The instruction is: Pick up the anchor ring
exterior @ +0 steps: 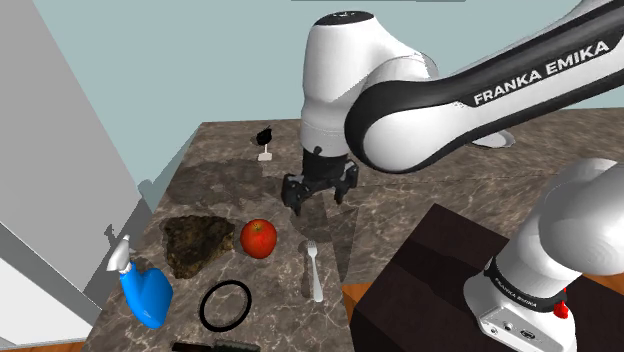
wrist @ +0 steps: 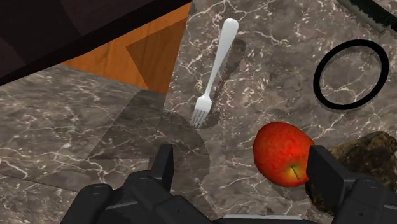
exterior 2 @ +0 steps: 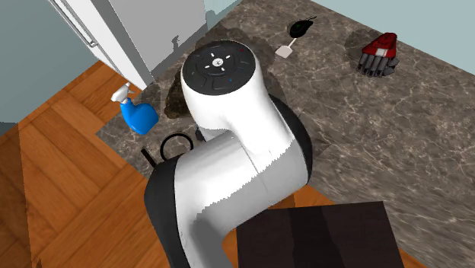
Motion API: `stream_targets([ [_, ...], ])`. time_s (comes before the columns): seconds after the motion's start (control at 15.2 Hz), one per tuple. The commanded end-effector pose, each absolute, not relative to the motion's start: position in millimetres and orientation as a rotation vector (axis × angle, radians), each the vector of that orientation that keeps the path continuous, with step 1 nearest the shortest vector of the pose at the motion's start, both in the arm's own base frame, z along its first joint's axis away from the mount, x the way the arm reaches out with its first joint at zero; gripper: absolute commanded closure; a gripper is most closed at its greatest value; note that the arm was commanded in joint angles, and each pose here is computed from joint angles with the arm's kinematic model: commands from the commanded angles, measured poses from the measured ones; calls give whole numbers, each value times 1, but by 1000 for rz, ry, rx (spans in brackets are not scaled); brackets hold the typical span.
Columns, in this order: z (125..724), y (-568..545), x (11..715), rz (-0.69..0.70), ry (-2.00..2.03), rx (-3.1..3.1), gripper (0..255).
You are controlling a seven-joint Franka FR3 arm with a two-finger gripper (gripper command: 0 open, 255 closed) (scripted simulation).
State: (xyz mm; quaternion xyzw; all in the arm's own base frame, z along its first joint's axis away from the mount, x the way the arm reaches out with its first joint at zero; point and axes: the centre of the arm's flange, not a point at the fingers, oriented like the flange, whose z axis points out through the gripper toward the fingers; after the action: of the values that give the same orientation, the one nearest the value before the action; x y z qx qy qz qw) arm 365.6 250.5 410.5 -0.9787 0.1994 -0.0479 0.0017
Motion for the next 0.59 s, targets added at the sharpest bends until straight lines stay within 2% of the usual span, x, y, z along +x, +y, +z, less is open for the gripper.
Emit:
stream_targets([
  [0.0, 391, 268, 372, -136, 677, -3061, 0],
  [0.53, 309, 331, 403, -82, 860, -3030, 0],
])
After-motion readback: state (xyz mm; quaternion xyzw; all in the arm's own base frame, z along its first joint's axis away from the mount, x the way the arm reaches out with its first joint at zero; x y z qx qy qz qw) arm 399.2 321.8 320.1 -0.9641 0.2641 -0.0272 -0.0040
